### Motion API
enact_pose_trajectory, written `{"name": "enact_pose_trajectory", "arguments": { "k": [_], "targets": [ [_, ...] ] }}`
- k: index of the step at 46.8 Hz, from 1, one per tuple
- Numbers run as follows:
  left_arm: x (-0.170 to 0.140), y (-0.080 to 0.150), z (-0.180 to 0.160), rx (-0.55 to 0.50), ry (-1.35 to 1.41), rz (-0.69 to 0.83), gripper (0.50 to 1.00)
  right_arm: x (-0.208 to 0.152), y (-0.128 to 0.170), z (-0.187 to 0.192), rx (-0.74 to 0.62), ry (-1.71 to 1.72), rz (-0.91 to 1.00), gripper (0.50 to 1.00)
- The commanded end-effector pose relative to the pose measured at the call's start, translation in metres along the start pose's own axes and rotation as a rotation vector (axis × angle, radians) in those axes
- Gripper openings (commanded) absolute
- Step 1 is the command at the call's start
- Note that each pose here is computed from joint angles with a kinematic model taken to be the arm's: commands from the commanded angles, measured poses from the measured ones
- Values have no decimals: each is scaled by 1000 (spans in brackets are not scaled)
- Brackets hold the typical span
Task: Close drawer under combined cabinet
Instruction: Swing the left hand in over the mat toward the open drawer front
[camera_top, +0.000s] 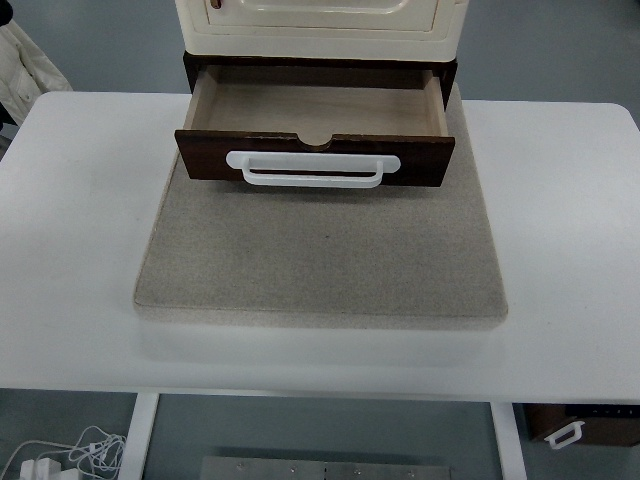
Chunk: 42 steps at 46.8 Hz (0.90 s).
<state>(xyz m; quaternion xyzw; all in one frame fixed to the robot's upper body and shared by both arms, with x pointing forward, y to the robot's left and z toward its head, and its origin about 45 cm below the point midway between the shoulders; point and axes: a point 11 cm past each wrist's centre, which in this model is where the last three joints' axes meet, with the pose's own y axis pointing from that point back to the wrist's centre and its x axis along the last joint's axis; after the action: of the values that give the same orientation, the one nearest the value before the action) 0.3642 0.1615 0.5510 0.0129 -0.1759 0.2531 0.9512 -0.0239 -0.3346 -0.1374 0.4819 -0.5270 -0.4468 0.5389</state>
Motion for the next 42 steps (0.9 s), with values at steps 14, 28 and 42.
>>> {"name": "enact_pose_trajectory", "arguments": {
  "k": [14,28,42],
  "targets": [
    [-55,-19,-26,200,-35,-227,1000,0,0,0,-1,0,0,952],
    [-83,-10,-83,420,-138,-398,1000,0,0,0,-1,0,0,952],
    [-92,-1,-131,611,-199,-452,1000,0,0,0,-1,0,0,952]
  ]
}}
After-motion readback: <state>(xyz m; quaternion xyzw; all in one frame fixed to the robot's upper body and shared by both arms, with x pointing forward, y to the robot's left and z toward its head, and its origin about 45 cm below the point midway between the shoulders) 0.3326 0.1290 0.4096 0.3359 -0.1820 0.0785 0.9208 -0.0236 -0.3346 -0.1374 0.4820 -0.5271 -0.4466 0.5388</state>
